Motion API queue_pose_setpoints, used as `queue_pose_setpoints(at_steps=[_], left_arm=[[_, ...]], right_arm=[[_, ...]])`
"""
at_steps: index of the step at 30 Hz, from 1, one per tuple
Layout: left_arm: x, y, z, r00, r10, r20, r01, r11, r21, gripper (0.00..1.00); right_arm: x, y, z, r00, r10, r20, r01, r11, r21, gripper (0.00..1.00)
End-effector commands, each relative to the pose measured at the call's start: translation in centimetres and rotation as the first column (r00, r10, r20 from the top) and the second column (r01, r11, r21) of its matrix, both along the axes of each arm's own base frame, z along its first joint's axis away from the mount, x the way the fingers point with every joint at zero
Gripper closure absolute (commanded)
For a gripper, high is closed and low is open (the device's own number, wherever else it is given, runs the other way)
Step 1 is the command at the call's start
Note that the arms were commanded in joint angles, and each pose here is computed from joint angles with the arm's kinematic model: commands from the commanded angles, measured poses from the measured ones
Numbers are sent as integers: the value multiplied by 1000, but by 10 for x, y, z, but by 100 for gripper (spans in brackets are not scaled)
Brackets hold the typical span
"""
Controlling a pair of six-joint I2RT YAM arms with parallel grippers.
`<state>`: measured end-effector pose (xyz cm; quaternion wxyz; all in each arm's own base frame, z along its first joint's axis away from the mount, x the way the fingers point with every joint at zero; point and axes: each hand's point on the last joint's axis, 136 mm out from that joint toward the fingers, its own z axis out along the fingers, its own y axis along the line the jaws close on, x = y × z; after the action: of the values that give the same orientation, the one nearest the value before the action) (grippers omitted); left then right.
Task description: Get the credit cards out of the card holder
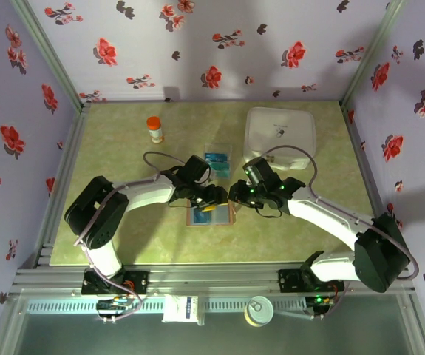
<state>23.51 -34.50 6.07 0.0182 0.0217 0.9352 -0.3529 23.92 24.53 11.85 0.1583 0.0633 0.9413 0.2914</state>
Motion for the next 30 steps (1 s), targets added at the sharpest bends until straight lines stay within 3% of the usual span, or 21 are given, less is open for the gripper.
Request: queue_pose_setpoints(at_steps=[1, 14, 30], left_arm=[[4, 8, 10, 1000, 3, 26, -3, 1000, 3, 45], [7, 61, 5, 995, 97, 33, -98, 995, 32, 55], [-1, 100, -20, 989, 146, -1, -145, 984, 104, 87]], right_arm=[[1, 6, -4, 1000, 1, -16, -1, 1000, 29, 72], [3, 43, -15, 996, 70, -62, -67, 997, 45, 74], [-5, 96, -48, 976, 165, -139, -156, 985, 72, 74]])
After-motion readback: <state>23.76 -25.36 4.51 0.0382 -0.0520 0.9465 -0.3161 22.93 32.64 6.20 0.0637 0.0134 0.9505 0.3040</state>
